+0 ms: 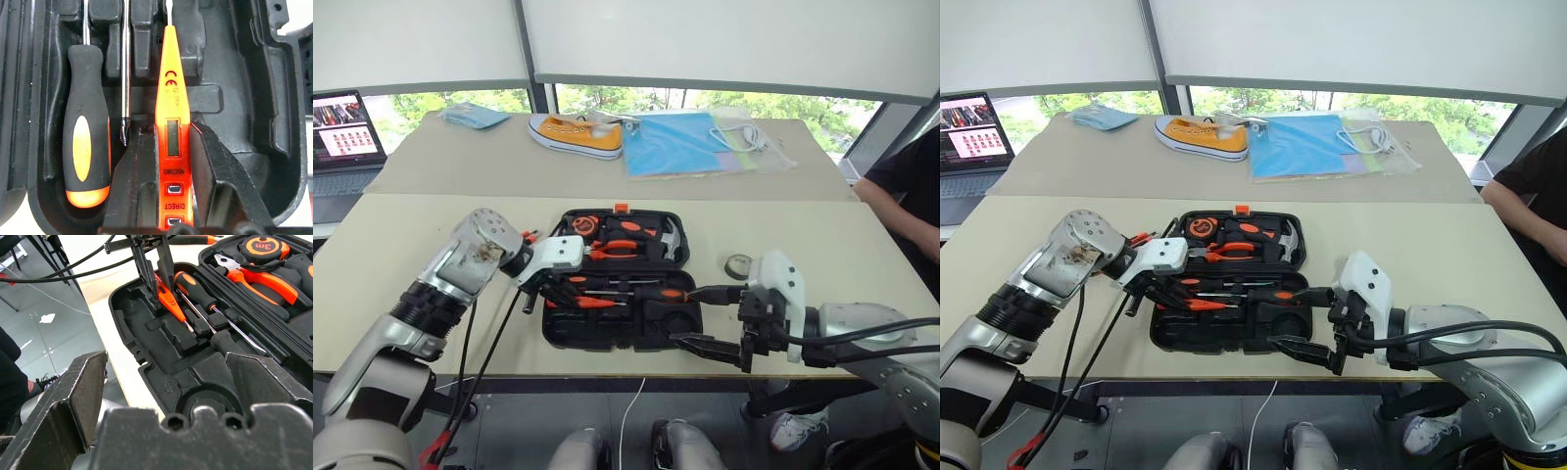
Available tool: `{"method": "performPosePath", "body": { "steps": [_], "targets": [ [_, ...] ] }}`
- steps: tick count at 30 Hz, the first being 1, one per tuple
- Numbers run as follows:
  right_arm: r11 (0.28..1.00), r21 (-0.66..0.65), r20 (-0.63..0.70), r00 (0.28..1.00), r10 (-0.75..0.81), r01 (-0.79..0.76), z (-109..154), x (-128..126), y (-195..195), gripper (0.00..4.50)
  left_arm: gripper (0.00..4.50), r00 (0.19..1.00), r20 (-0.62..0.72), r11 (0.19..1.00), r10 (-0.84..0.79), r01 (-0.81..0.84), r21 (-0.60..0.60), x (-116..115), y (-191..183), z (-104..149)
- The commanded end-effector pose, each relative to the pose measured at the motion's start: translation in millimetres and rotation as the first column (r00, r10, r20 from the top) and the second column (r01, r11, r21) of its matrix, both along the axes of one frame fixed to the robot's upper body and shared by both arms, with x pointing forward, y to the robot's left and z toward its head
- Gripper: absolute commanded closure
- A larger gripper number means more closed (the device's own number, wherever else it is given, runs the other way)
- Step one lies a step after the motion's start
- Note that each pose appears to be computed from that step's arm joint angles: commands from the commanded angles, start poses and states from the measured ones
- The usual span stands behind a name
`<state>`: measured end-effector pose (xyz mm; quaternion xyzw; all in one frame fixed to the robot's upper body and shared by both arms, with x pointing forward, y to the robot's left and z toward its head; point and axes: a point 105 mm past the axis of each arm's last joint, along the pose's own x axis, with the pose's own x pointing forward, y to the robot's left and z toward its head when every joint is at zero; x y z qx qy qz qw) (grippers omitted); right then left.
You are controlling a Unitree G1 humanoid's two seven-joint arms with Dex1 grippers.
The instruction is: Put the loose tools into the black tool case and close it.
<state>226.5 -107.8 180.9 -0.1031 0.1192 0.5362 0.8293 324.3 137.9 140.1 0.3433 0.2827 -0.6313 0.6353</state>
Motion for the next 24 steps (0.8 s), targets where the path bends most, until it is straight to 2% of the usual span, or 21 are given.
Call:
{"method": "performPosePath", "body": {
  "steps": [1,5,7,10,13,15,22,23,24],
  "targets": [
    [0.999,0.015,0.040,0.999,0.036,-0.037,7,-6,5,0.00,1.45,1.000,0.027,0.999,-0.010,0.011,-0.038,1,-4,13],
    [0.999,0.019,0.033,0.999,0.040,-0.041,6,-8,7,0.00,0.12,0.999,-0.036,0.985,-0.041,0.034,-0.171,-15,-3,39],
    [0.999,0.019,0.029,0.999,0.041,-0.041,4,-9,7,0.00,0.04,0.998,-0.055,0.978,-0.043,0.031,-0.205,-22,4,47],
    [0.999,0.019,0.026,0.999,0.040,-0.041,4,-9,6,0.00,0.04,0.999,-0.040,0.973,-0.013,0.004,-0.231,-20,14,51],
    [0.999,0.017,0.026,0.999,0.039,-0.039,5,-8,5,0.00,0.77,1.000,0.008,0.956,0.027,-0.024,-0.291,-12,17,51],
    [0.999,0.015,0.026,0.999,0.038,-0.039,5,-7,4,0.00,1.56,0.998,0.038,0.945,0.045,-0.030,-0.326,-7,15,49],
    [0.999,0.011,0.028,0.999,0.041,-0.041,8,-4,3,0.00,4.19,0.993,0.088,0.951,0.078,-0.048,-0.305,3,15,23],
    [0.999,0.010,0.026,0.999,0.041,-0.041,8,-4,3,0.00,4.49,0.994,0.087,0.955,0.073,-0.045,-0.293,2,13,18],
    [0.999,0.010,0.024,0.999,0.041,-0.041,8,-4,3,0.00,4.49,0.994,0.087,0.958,0.069,-0.041,-0.285,2,12,15]
  ]
}}
